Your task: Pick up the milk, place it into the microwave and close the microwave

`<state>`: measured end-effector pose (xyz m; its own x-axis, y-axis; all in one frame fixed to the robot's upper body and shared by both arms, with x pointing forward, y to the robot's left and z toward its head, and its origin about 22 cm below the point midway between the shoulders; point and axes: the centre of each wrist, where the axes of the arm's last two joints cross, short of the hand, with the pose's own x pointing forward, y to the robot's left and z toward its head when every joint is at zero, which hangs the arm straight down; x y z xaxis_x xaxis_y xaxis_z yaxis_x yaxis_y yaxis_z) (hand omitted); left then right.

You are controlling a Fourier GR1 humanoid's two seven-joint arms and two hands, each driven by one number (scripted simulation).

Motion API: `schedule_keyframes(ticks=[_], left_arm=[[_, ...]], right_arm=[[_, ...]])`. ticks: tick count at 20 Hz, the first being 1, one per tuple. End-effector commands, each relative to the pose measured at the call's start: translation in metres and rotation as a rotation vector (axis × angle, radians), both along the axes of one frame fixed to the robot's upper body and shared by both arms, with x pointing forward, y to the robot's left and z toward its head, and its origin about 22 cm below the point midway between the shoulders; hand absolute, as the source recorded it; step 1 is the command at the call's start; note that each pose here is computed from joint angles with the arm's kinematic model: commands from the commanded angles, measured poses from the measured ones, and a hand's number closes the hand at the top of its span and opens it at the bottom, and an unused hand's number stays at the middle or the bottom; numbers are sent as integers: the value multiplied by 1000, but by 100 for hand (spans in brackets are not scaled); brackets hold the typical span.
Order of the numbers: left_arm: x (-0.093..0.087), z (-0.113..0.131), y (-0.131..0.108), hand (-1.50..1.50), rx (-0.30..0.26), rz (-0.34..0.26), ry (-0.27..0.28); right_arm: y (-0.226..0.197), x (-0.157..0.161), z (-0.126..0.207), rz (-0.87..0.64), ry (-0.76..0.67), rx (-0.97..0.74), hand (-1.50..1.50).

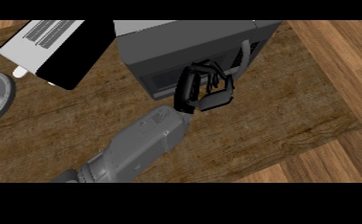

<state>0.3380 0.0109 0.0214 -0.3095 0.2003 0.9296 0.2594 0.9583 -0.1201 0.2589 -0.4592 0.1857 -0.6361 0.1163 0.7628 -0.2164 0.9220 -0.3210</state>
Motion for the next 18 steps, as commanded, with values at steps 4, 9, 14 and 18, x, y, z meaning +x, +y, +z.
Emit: schedule_keyframes(ticks=[4, 9, 14, 18], left_arm=[[24, 21, -1, 150, 1, 35, -9], [23, 24, -3, 150, -9, 21, -10], [22, 19, -2, 150, 1, 20, -15], [22, 19, -3, 150, 2, 12, -17]], right_arm=[[-6, 6, 4, 26, -10, 36, -150], [-12, 8, 6, 28, -9, 57, -150], [-15, 11, 11, 43, -2, 58, -150], [-18, 14, 19, 33, -7, 53, -150]])
